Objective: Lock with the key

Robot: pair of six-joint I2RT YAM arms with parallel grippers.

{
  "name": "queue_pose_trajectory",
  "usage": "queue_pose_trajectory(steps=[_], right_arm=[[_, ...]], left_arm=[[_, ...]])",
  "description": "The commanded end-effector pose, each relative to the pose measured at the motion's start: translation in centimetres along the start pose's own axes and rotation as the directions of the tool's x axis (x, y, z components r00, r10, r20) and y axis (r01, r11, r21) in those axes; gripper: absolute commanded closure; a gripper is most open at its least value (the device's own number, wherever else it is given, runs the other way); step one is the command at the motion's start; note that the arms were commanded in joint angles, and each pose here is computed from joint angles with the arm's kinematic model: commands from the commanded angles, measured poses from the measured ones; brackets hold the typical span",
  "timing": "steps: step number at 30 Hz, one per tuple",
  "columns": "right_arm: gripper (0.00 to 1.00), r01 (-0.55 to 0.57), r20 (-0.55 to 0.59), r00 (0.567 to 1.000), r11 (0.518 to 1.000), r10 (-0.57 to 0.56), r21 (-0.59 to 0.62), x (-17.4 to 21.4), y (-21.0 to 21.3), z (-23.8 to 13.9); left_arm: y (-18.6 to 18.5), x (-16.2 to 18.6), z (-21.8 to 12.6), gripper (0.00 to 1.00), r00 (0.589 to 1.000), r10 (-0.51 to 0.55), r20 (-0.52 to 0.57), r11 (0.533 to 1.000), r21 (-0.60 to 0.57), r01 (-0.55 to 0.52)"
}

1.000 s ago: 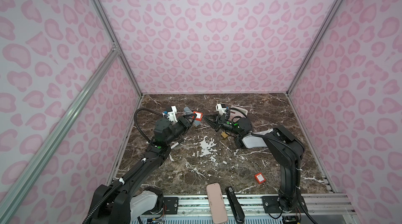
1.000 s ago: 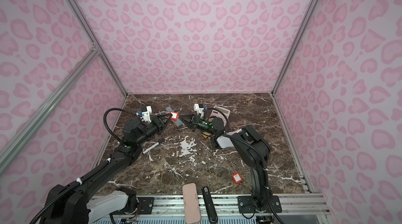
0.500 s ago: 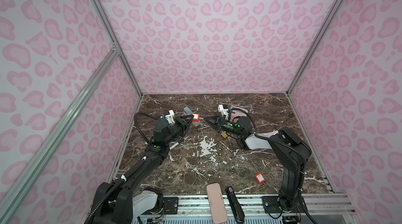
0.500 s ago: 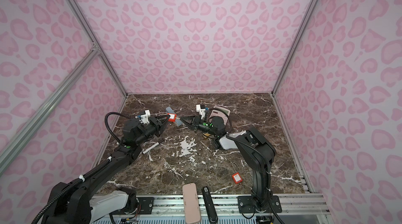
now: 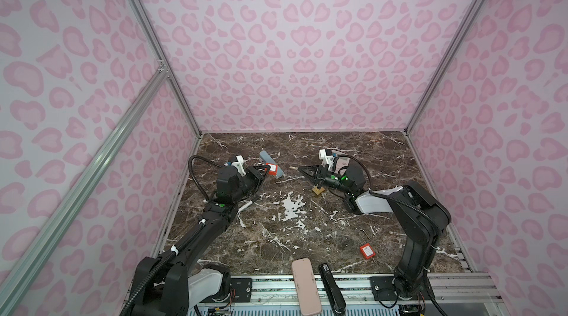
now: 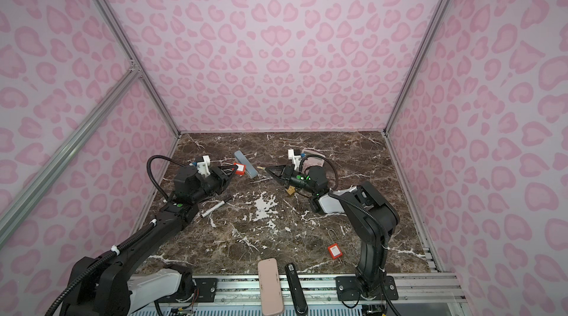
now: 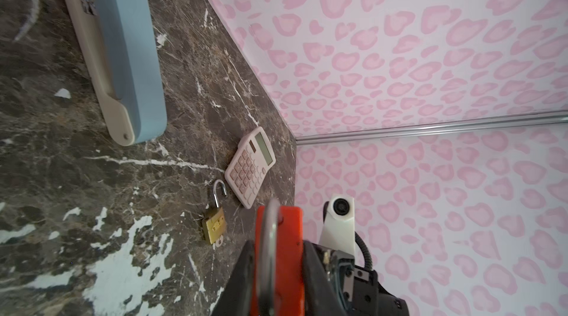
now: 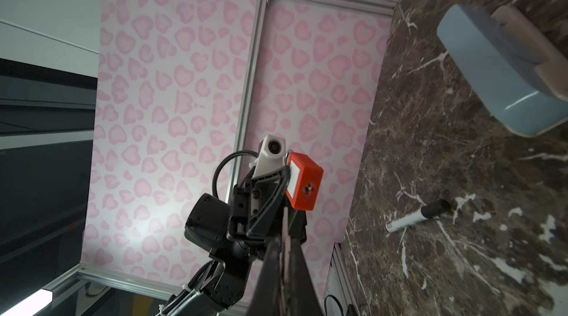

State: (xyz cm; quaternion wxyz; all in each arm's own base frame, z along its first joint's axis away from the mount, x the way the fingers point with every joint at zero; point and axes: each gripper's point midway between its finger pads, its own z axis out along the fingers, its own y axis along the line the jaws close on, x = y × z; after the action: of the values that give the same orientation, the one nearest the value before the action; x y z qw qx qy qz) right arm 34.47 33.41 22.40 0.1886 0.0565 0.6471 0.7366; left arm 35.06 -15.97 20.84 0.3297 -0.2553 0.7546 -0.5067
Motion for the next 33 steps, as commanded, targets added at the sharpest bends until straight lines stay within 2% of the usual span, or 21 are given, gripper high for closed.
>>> queue_pose_trajectory(steps=[1,5,9,11,15,18,25,29,33], right_arm=[[1.0,0.025,-0.005,1.0,0.999,-0.025,-0.043,0.3,1.0,-0.4],[1.0,0.017,-0.003,1.0,0.999,-0.017,-0.035,0.3,0.6,-0.5],[1.0,0.019,0.013,1.0,1.0,-0.018,-0.024,-0.4,0.5,-1.2],[1.0,0.017,0.022,1.0,1.0,-0.017,-0.007,-0.7,0.1,-1.7],[1.0,0.025,0.028,0.999,0.999,-0.026,0.038,-0.7,-0.5,-2.9],[1.0,0.039,0.021,0.999,0.995,-0.041,0.094,-0.4,-1.4,-3.6],[1.0,0.067,-0.002,0.998,0.981,-0.068,0.182,0.1,-2.5,-4.0],[1.0,0.075,-0.016,0.997,0.975,-0.073,0.211,0.1,-2.8,-3.9],[1.0,0.078,-0.028,0.997,0.965,-0.073,0.25,0.4,-3.5,-4.3]], left_arm=[[0.6,-0.3,0.2,0.89,1.0,0.024,0.017,1.0,-0.008,-0.023],[1.0,0.0,0.7,0.88,0.999,0.04,-0.007,0.999,-0.025,-0.04],[3.2,1.5,2.6,0.89,0.982,0.124,-0.141,0.986,-0.093,-0.138],[4.0,2.6,3.5,0.89,0.963,0.168,-0.211,0.979,-0.082,-0.189],[5.0,5.6,5.0,0.9,0.881,0.254,-0.399,0.959,-0.015,-0.283],[6.5,7.0,5.6,0.9,0.836,0.281,-0.471,0.945,-0.015,-0.326],[10.0,9.5,6.7,0.9,0.771,0.316,-0.553,0.909,-0.055,-0.412],[11.6,10.4,7.0,0.92,0.754,0.315,-0.576,0.898,-0.077,-0.434],[12.3,10.5,6.9,0.83,0.751,0.325,-0.575,0.889,-0.085,-0.45]])
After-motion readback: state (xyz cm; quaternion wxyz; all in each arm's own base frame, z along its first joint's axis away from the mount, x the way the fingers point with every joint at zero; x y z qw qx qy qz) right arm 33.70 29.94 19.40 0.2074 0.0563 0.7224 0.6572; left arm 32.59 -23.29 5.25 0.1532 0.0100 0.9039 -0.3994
